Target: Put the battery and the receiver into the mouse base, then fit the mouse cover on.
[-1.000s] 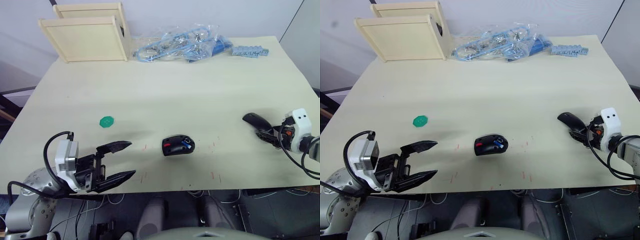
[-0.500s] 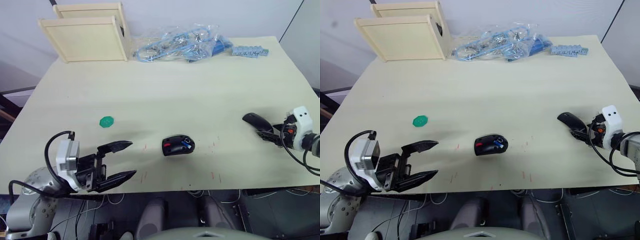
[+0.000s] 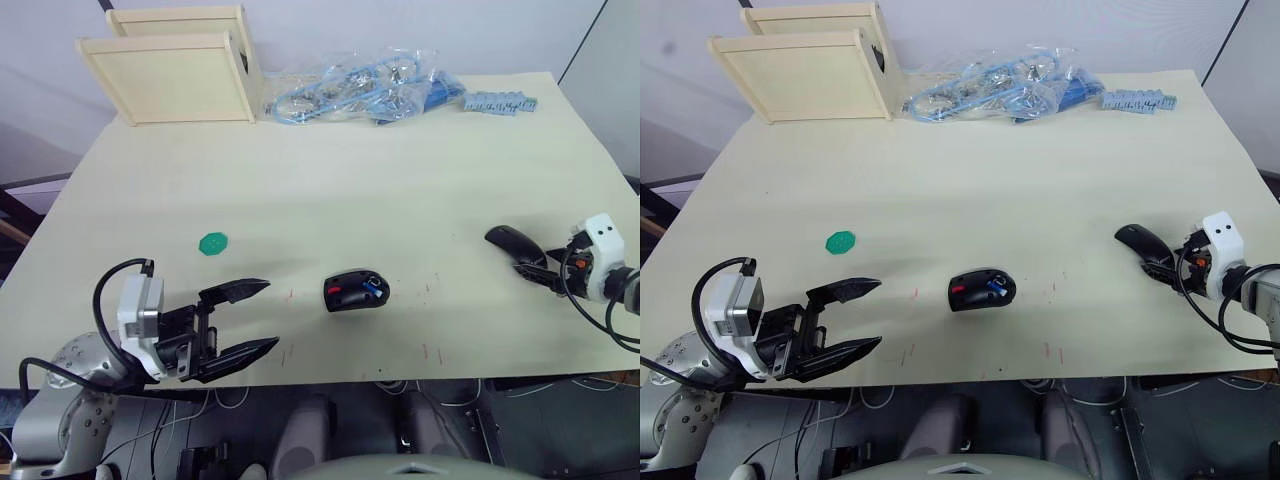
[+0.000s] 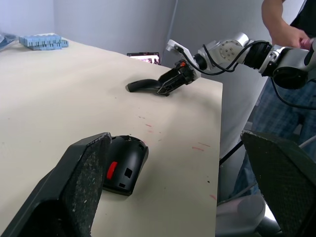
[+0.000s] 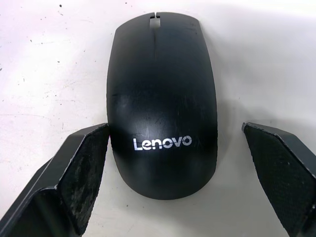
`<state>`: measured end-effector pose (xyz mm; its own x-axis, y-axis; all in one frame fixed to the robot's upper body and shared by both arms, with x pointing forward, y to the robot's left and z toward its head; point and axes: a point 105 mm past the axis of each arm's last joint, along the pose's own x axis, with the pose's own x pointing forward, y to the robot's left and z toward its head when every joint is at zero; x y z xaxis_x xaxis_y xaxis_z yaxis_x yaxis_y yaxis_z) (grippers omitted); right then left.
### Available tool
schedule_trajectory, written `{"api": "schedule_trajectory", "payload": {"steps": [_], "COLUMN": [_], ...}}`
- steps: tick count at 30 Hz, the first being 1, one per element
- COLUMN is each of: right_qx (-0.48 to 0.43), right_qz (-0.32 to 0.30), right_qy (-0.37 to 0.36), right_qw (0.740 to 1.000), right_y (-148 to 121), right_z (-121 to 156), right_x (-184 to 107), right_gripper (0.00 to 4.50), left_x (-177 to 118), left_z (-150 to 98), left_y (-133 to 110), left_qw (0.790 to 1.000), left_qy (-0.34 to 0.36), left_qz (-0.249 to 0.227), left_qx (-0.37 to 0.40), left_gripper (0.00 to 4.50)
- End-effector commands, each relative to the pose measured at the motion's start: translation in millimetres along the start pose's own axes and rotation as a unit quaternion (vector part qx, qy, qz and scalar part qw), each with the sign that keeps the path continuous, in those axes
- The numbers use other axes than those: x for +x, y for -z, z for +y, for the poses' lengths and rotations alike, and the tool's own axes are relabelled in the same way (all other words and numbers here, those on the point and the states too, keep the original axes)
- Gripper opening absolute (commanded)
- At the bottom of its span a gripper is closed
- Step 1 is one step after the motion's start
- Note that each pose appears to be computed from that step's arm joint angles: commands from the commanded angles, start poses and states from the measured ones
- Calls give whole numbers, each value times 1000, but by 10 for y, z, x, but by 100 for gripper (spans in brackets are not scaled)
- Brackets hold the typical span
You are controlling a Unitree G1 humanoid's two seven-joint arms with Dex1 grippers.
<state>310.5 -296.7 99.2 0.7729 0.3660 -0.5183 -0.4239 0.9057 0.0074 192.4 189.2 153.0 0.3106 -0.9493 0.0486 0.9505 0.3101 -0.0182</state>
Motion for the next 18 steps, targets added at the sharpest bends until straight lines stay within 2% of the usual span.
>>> {"api": "schedule_trajectory", "payload": {"steps": [1, 4, 5, 18], "right_qx": [-13, -14, -15, -26], "right_qz": [-15, -16, -16, -18], "right_qy": [10, 10, 10, 10], "right_qw": [1000, 1000, 1000, 999], "right_y": [-85, -81, -76, -81], "right_z": [-51, -46, -45, -32], "right_x": [-72, -66, -63, -62], "right_gripper": [450, 450, 397, 397], "left_x": [16, 12, 11, 70], "left_z": [-22, -20, -19, -11], "left_y": [-25, -14, -15, -63], "left_qw": [1000, 1000, 1000, 1000], "left_qy": [12, 13, 14, 17], "left_qz": [-2, -1, -1, 0], "left_qx": [10, 10, 11, 16], "left_gripper": [447, 447, 450, 450]}}
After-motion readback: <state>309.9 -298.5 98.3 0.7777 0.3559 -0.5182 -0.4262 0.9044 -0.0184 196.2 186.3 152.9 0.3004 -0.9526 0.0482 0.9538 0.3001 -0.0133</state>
